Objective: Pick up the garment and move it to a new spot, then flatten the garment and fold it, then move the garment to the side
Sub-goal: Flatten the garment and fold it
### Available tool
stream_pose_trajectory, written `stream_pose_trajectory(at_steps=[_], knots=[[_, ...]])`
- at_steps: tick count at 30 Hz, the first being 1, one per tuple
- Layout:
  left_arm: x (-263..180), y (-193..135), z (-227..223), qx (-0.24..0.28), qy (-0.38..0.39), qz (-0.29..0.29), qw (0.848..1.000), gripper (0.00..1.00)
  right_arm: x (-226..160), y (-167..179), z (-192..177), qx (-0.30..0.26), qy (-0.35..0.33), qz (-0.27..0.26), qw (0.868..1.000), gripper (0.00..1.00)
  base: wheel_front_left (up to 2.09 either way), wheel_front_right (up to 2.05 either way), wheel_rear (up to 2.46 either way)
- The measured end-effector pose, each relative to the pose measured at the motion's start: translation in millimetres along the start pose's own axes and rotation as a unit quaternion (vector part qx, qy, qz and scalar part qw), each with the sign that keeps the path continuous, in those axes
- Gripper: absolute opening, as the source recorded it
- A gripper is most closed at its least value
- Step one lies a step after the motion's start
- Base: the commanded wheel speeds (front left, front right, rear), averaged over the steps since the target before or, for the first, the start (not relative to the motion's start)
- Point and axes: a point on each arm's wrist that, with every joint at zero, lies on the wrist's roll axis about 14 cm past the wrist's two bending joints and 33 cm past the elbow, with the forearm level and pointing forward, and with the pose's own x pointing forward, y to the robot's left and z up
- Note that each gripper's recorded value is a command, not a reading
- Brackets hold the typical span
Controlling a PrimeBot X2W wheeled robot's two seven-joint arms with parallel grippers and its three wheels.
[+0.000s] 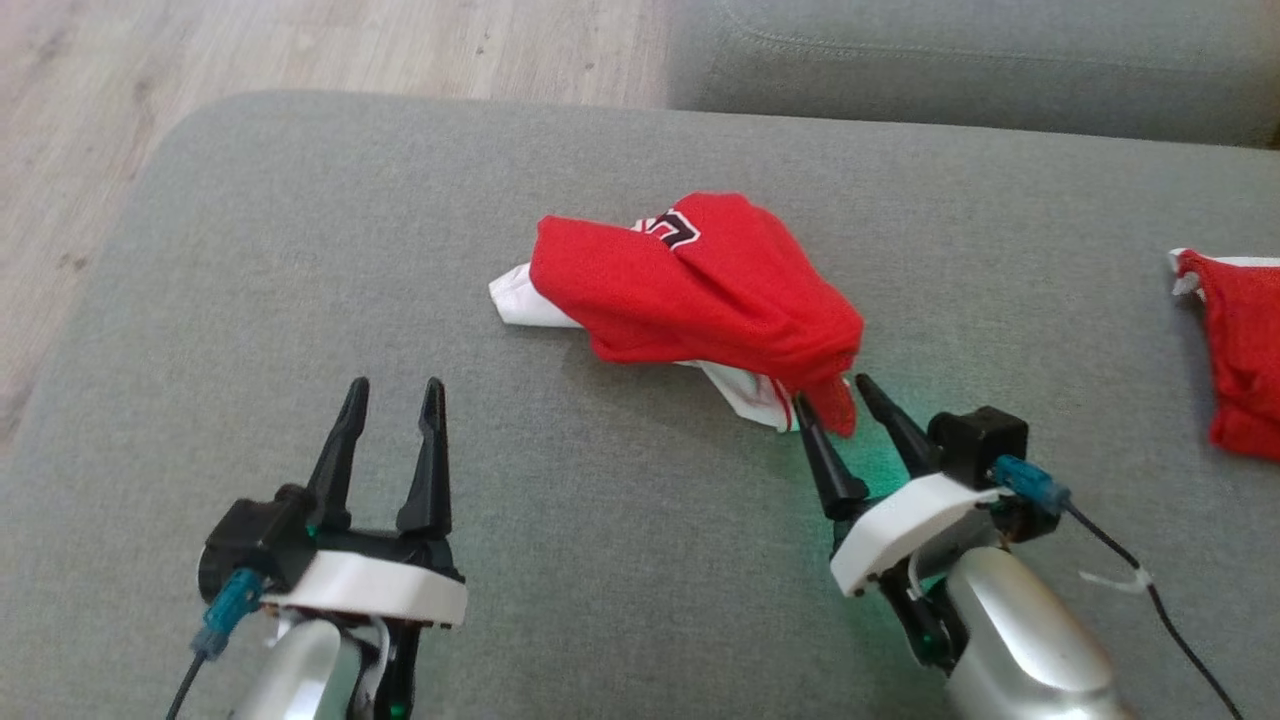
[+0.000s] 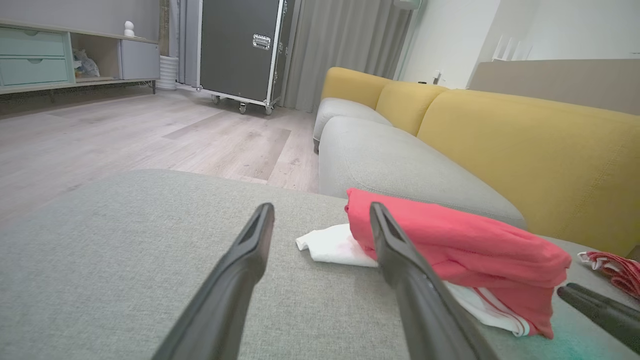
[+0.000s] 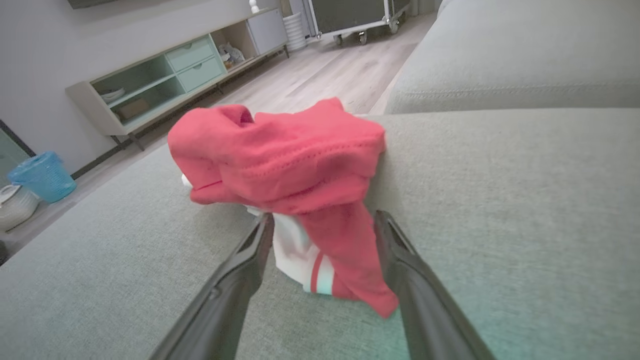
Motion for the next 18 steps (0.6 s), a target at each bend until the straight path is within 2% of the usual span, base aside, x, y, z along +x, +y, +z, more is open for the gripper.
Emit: stream_pose_trajectory(at_steps=[5, 12, 18], knots=[[3.1, 7.3, -1.1, 0.001, 0.002, 0.009, 1.0, 1.0, 11.7, 11.0, -12.0, 0.019, 0.025, 0.021, 0.999, 1.0, 0.0, 0.0, 0.0], [4.0, 9.3, -5.3, 0.001, 0.006, 0.011, 1.0, 1.0, 28.1, 15.9, 14.1, 0.046, -0.016, 0.032, 0.998, 1.0, 0.0, 0.0, 0.0], [6.1, 8.0, -4.9, 0.003, 0.004, 0.008, 1.0, 1.0, 27.4, 18.0, 25.1, 0.056, -0.037, 0.036, 0.997, 1.0, 0.0, 0.0, 0.0]])
